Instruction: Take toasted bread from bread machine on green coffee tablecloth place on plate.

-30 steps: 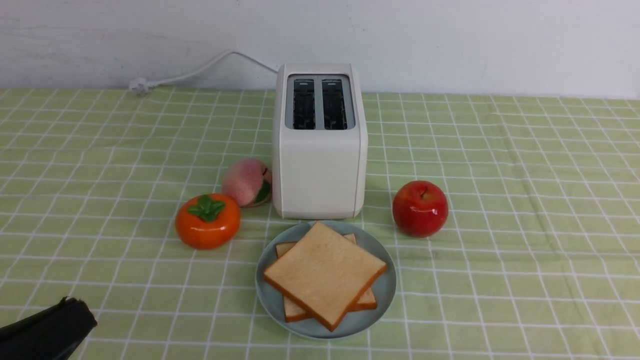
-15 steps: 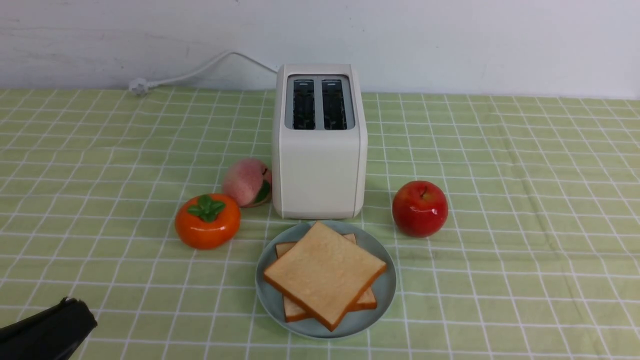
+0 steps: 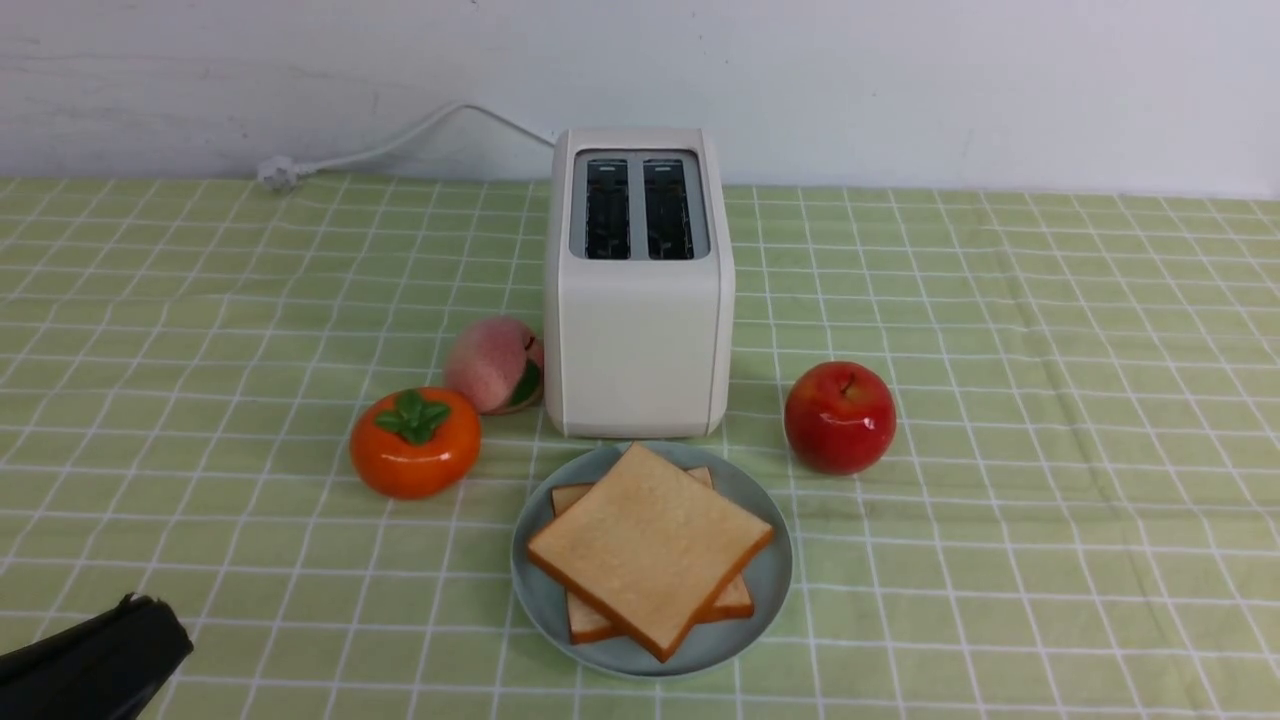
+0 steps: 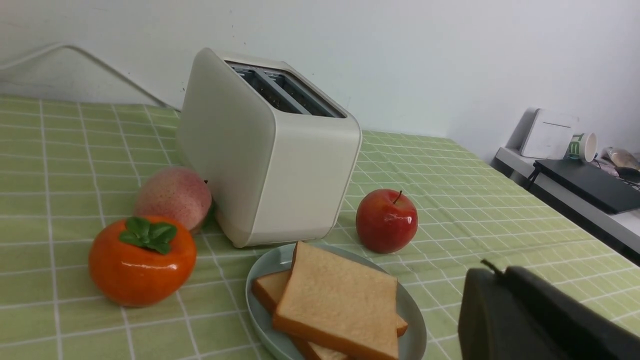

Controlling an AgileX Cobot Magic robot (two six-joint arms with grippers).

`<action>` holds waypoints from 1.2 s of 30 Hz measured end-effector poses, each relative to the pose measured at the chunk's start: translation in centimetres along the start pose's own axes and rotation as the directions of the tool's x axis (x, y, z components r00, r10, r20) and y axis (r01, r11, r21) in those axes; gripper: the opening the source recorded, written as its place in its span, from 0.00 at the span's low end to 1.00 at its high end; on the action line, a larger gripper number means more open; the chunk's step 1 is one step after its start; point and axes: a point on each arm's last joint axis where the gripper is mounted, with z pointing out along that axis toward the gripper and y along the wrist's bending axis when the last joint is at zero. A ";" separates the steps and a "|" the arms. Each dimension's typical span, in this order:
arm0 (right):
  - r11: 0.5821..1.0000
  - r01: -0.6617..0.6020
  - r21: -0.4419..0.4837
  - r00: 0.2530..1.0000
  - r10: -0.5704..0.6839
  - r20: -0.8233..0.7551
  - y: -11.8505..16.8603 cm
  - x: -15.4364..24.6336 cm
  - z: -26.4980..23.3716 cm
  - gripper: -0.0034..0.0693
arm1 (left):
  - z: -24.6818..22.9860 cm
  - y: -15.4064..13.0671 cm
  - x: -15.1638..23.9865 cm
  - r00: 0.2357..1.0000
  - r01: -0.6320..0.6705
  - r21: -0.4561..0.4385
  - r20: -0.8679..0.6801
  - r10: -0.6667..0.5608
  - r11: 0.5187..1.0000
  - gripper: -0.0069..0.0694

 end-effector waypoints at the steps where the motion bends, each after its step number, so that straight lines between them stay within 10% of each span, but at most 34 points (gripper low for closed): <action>1: 1.000 0.000 0.000 1.000 0.000 0.000 0.0 0.0 0.0 0.04 | 0.0 0.0 0.0 1.000 0.000 0.000 0.000 0.000 1.000 0.11; 12: 1.000 0.000 0.000 1.000 0.000 0.000 0.0 0.0 0.0 0.05 | 0.0 0.2 -0.1 0.999 -0.011 -0.013 0.032 0.012 1.000 0.12; 25: 1.000 0.000 0.000 1.000 0.000 0.000 0.0 0.0 0.0 0.07 | -2.0 4.5 5.6 0.990 -0.134 -0.456 -0.031 0.135 0.880 0.07; 36: 1.000 0.000 0.000 1.000 0.000 -0.001 0.0 0.0 0.0 0.08 | -2.2 5.4 8.3 0.985 -0.073 -0.502 -0.172 -0.017 0.862 0.07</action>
